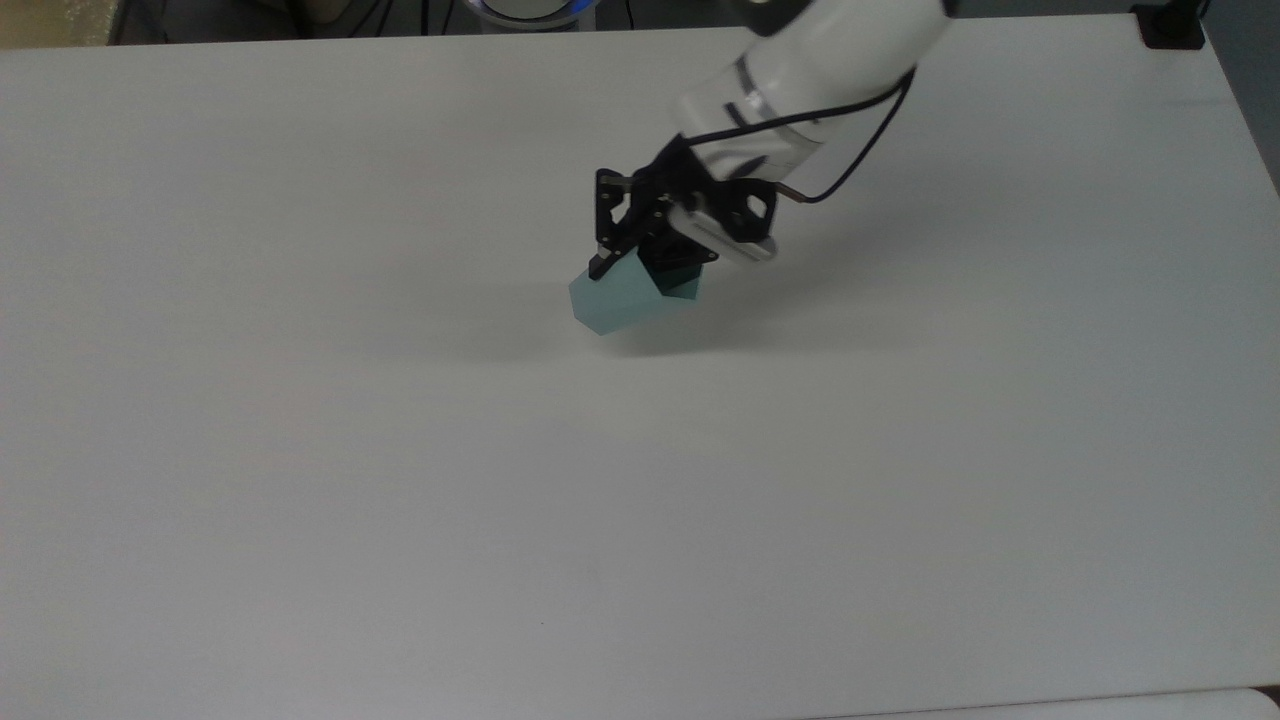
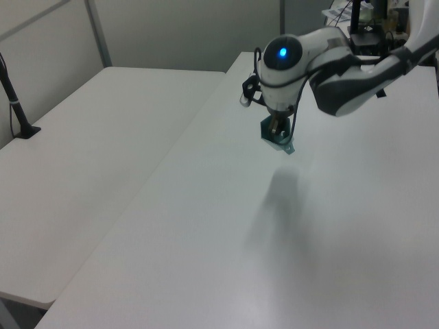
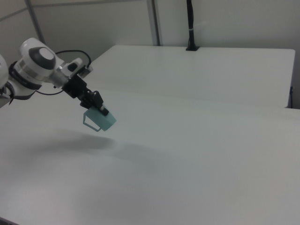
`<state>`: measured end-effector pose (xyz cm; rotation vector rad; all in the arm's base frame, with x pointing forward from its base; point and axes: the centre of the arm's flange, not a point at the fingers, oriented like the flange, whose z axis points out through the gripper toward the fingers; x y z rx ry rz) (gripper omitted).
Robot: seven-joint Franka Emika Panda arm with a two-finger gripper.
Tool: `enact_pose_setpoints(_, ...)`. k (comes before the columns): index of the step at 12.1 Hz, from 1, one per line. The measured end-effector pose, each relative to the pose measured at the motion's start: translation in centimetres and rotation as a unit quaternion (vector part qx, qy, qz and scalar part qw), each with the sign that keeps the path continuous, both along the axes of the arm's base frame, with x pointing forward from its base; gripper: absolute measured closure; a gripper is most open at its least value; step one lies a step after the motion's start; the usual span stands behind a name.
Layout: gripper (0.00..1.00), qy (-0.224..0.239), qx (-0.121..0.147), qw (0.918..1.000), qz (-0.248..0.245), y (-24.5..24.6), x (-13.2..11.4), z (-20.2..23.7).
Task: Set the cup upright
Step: 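Lift the cup and rotate it so its base points down, then lower the upright cup onto the table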
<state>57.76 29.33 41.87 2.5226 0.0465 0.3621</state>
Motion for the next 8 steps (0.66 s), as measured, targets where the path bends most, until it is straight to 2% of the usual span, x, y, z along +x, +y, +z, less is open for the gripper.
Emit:
enact_pose_setpoints(2, 0.92, 0.018, 0.086, 0.9957, -0.027, -4.4, 0.2, 1.9)
enact_pose_setpoints(4, 0.92, 0.054, 0.159, 0.9851, -0.039, -11.2, -1.0, 4.9)
enact_pose_setpoints(6, 0.92, 0.057, 0.200, 0.9766, -0.055, -18.5, -3.1, 5.5)
enact_pose_setpoints(8, 0.92, 0.055, 0.233, 0.9680, -0.074, -24.4, -4.4, 3.3)
